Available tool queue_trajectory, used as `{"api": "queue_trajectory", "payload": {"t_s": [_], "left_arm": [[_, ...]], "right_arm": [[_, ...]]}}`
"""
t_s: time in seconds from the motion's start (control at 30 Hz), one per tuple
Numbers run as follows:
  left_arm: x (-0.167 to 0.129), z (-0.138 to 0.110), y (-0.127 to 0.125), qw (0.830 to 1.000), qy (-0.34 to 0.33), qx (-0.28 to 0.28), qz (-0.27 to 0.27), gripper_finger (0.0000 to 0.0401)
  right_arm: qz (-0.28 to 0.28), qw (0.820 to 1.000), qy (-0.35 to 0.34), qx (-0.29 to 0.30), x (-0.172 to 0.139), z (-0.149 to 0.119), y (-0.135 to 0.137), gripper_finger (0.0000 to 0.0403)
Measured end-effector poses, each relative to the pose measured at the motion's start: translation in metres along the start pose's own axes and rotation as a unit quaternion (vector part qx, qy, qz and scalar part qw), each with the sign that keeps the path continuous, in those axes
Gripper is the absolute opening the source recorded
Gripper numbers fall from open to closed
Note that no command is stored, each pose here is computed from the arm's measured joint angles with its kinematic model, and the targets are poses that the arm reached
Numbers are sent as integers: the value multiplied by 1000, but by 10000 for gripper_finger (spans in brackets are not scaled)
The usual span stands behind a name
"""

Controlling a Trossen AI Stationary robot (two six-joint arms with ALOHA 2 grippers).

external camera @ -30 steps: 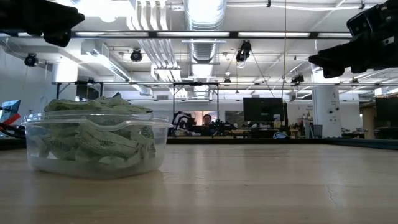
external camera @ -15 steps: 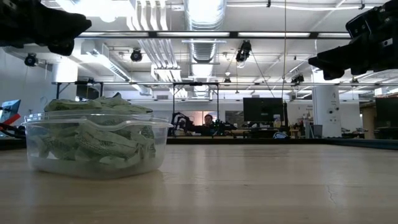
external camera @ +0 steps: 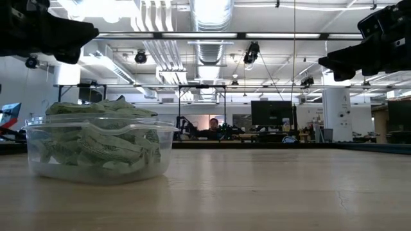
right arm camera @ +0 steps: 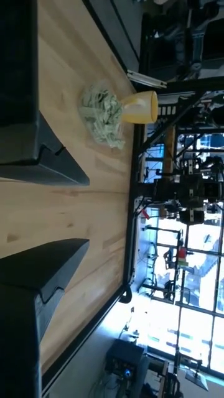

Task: Pick and place Stevia / Truvia into bins
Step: Return to home position

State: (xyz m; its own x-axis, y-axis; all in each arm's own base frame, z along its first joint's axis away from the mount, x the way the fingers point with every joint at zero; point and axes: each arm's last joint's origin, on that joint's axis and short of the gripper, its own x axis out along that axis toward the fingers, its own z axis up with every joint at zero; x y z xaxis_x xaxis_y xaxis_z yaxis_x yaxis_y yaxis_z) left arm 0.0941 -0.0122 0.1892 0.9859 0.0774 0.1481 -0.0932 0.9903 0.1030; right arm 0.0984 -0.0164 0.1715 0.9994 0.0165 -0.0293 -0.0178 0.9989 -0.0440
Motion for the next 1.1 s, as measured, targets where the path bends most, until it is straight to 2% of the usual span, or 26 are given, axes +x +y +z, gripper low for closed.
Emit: {"api": "queue_trajectory", "payload": {"t_s": [0.67,1.1], "left_arm": [[2,-10,8,1000,27,-2,-6,81],[3,-14,17,998,46,-8,30,81]], "right_arm": [[0,1000,7,0,0,-2,0,134],[0,1000,7,0,0,-2,0,127]]}}
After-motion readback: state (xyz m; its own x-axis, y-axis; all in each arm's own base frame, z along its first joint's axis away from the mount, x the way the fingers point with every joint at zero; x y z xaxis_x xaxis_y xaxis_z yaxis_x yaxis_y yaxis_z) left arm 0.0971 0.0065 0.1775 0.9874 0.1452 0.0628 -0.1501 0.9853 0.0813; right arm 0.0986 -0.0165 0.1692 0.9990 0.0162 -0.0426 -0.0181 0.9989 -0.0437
